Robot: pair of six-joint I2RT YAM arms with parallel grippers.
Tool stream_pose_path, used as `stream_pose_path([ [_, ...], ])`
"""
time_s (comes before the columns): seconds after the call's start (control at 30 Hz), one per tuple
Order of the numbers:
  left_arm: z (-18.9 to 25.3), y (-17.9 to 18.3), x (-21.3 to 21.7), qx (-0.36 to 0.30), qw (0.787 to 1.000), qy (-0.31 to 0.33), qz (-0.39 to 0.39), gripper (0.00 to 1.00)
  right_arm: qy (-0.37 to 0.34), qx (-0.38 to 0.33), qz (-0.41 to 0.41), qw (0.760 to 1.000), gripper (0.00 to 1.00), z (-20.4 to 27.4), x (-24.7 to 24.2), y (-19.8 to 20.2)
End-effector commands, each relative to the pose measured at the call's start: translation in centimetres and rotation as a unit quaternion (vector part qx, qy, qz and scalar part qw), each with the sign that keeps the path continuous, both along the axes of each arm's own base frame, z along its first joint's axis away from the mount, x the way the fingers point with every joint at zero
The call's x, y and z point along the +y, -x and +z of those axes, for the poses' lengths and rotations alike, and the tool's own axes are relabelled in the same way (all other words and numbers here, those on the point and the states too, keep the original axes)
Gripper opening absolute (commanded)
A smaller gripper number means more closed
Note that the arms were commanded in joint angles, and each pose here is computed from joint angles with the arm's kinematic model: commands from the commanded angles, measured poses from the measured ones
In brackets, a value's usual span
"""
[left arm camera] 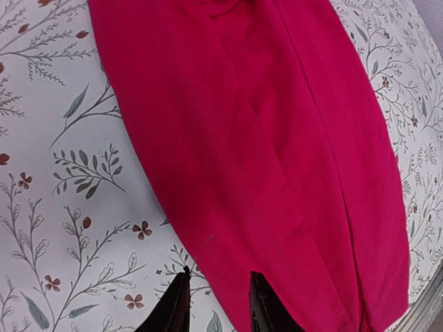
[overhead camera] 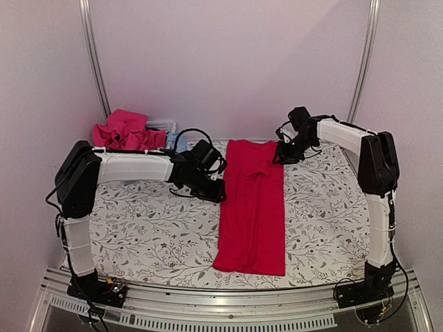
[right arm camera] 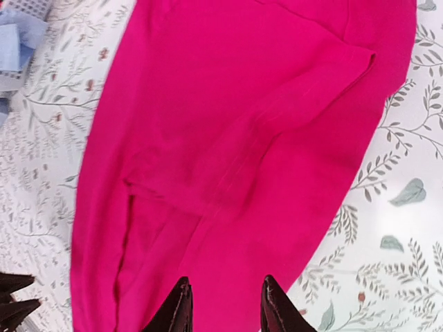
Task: Fold and stack the mixed laundry pile
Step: Rotate the rectangle-folded T-shirt at the center of the board.
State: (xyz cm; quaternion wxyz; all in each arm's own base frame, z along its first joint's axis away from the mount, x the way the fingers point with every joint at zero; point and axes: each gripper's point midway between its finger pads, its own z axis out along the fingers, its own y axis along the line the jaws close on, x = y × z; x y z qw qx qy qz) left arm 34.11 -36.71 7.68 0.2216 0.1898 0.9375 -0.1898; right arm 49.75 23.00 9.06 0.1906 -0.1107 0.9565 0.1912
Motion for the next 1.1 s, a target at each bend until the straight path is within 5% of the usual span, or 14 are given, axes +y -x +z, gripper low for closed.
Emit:
stream_pose_path([
  [0.0, -0.8, 0.1, -1.1, 0.002, 0.999, 0.005, -0.052, 0.29, -0.065, 0.033, 0.019, 0.997, 0.34, 1.7, 1.6, 5.2],
  [0.33, -4.5, 0.4, -2.1, 0.016, 0.995, -0.022, -0.091, 0.29, -0.073, 0.095, 0.052, 0.991, 0.33, -2.5, 3.9, 12.9],
  [0.87, -8.7, 3.3, 7.5, 0.059, 0.977, -0.202, -0.012, 0.23, 0.055, 0.136, 0.053, 0.988, 0.30, -10.8, 1.2, 13.3],
  [1.07, -5.5, 2.6, 5.0, 0.026, 0.991, -0.128, -0.017, 0.25, 0.081, 0.151, 0.064, 0.983, 0.29, -11.3, -0.4, 15.3],
])
